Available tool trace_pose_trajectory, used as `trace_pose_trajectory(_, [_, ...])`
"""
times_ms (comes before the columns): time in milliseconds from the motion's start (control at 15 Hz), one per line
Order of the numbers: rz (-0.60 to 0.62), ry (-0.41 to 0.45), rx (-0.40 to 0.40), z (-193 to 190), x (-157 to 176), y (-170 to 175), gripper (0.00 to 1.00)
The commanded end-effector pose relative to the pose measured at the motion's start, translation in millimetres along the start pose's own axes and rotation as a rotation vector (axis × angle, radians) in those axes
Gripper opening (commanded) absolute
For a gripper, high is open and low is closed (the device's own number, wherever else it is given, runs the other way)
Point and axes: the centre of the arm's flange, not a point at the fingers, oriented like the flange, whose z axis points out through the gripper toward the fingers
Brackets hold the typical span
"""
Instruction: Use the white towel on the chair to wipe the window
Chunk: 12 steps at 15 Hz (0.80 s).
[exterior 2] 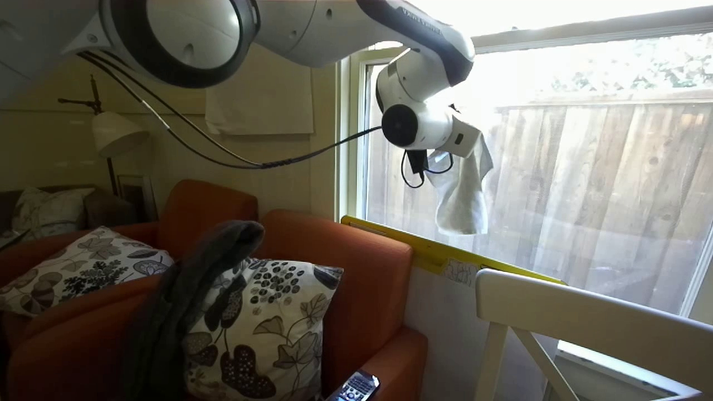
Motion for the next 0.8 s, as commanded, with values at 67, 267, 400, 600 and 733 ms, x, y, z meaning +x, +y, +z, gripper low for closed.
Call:
trace_pose_trajectory(67, [0.078,-0.043,0.190,-16,-3,-71,0.01])
trace_pose_trajectory(267, [0.117,-0.092,0.287,-14,-16,-97,0.01])
trace_pose_trajectory(400, [0.149,-0.152,0.346,-10,-33,-104,0.01])
trace_pose_trajectory(600, [0.205,-0.261,0.385,-3,-58,-96,0.01])
trace_pose_trajectory(733, [0.231,-0.319,0.382,0,-74,-83,0.01])
